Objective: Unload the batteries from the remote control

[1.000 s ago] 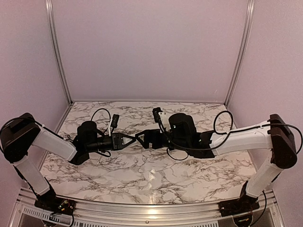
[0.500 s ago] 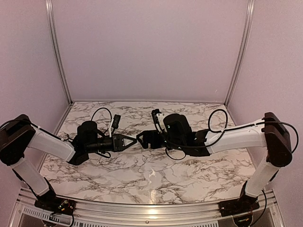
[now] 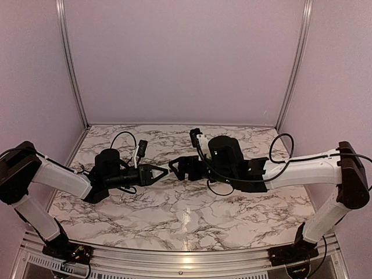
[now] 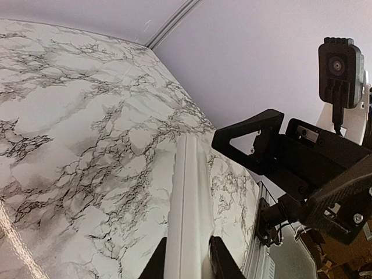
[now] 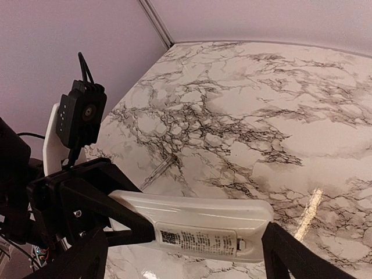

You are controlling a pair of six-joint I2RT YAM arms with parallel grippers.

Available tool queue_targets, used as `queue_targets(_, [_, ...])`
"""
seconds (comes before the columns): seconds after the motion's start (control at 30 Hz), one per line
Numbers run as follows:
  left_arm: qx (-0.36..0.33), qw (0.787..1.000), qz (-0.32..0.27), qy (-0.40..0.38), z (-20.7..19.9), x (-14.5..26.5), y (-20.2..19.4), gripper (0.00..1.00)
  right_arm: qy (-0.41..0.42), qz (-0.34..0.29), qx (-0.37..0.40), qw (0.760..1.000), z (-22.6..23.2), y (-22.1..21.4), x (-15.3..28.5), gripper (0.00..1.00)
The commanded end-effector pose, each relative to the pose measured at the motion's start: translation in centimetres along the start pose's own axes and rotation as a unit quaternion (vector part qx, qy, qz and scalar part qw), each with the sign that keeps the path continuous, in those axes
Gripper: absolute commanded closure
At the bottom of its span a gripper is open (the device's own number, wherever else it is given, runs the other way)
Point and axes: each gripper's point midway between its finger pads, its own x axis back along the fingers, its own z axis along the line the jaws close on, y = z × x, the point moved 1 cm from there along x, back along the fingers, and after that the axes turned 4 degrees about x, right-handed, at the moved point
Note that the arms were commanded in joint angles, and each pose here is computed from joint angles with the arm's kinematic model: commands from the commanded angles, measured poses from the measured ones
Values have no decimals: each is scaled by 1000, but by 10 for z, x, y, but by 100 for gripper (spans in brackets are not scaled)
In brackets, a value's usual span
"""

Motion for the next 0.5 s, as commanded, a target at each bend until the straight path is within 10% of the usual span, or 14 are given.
queue_targets(0.0, [-13, 999, -33, -5, -13, 5, 18, 100, 8, 10, 0, 1000, 9, -6, 1, 10])
queue_targets(0.47, [-15, 999, -32, -13, -17, 6, 18, 100, 19, 4, 6, 1000, 15, -7, -9, 11])
